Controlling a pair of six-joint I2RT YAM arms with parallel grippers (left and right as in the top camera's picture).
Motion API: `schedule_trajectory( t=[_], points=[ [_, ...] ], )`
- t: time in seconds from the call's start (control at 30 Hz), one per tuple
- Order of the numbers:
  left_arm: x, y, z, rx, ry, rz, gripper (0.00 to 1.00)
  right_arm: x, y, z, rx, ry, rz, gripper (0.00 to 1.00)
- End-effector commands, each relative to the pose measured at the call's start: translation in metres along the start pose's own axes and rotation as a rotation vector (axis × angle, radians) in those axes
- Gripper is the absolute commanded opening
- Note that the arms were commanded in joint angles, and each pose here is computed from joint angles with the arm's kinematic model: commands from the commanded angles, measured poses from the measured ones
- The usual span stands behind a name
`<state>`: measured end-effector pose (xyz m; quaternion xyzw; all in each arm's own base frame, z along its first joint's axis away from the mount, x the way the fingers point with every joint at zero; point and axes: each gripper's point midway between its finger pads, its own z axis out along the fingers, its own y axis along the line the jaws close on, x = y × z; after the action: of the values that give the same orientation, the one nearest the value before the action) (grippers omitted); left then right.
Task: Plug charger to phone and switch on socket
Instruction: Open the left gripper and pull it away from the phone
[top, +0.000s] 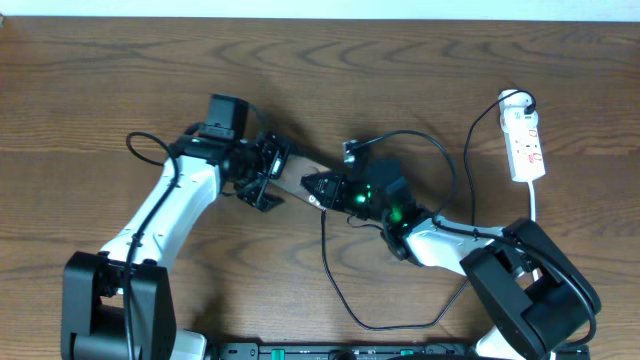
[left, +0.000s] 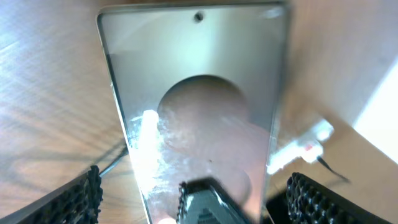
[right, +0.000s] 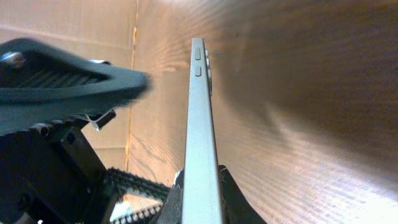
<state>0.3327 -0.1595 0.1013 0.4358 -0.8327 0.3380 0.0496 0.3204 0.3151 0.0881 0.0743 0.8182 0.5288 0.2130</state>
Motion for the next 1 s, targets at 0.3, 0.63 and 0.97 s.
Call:
schedule_trajectory(
  t=[0.3,0.63,0.97],
  points=[
    [-0.007,-0.064,-0.061,0.405,0.153,0.319,0.91,-0.056,0.011,-0.022,-0.110,-0.095,0.206,0.01],
    [-0.036,-0.066,-0.085,0.485,0.095,0.327,0.92,-0.096,0.032,-0.039,-0.241,-0.222,0.386,0.01],
    [-0.046,-0.085,-0.092,0.572,0.031,0.408,0.92,-0.107,0.059,-0.043,-0.378,-0.289,0.603,0.01]
  ],
)
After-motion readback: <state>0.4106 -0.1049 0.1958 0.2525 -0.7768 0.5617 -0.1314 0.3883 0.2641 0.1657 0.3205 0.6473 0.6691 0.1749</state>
